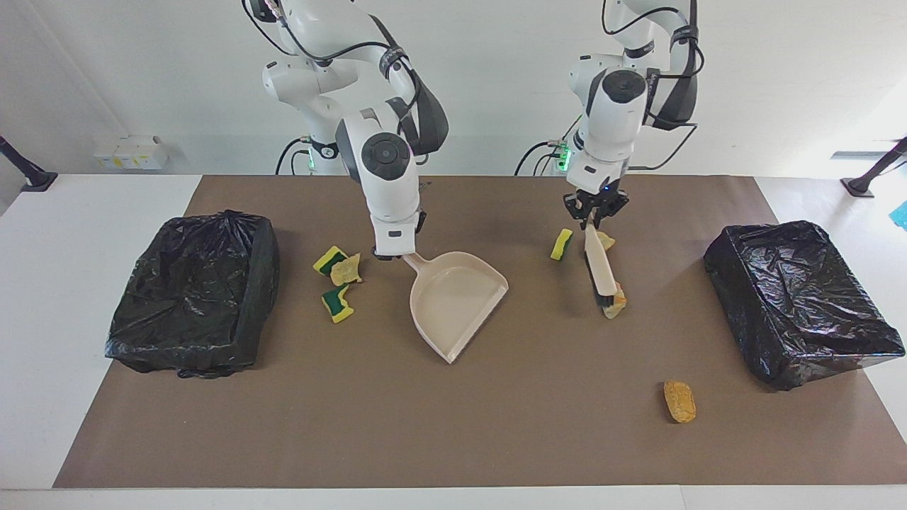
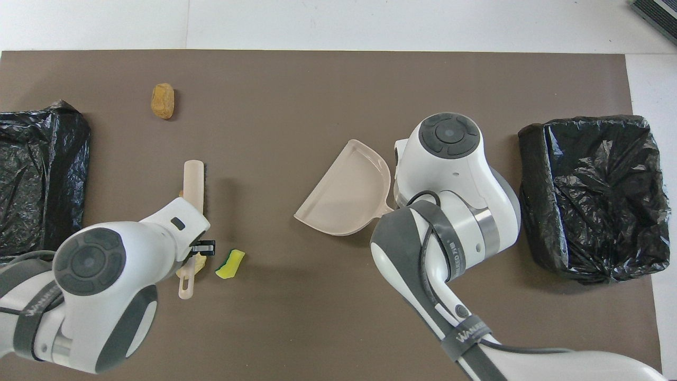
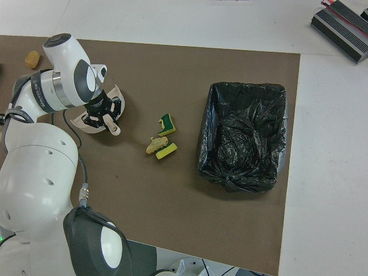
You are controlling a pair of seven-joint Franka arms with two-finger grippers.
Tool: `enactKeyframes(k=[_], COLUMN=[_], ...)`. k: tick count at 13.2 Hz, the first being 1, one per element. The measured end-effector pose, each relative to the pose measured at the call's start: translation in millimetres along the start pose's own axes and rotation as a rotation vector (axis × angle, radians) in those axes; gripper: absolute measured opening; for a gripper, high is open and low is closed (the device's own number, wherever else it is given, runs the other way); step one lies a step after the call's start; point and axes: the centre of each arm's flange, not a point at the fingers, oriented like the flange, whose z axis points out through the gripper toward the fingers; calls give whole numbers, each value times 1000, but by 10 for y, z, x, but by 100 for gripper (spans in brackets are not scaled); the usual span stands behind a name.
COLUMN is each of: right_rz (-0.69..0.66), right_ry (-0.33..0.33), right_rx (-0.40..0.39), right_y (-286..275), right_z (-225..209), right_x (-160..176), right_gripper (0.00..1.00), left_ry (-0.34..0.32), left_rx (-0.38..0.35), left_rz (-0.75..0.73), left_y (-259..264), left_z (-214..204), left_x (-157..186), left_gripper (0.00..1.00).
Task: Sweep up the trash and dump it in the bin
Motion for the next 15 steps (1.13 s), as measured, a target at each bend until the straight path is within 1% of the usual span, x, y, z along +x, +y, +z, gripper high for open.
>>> enactKeyframes(k=[4, 6, 7, 8, 10, 12, 15], right_rz=[-105, -161, -196, -237, -296, -311, -310], right_ry=[-29, -45, -41, -23, 18, 51, 80], right_rx=[-11, -19, -25, -36, -57, -74, -86], right_y=[-620, -954, -1065, -1132, -1205, -1201, -1202], right_z=[68, 133, 192, 252, 382, 497, 511], right_x=[-72, -131, -182, -217, -271, -280, -241], right_gripper=[32, 32, 32, 32, 32, 32, 32], left_ry=[40, 61, 81, 106, 146, 159, 163], left_rx=[-26, -45, -53, -51, -21, 10, 116], left_rz=[138, 154, 176, 216, 336, 443, 613], left_y=[-756, -924, -990, -1047, -1189, -1288, -1346], left_z=[1, 143, 224, 275, 351, 498, 695], left_x=[833, 1219, 1432, 1621, 1941, 2183, 2503], left_gripper=[26, 26, 26, 26, 26, 26, 26])
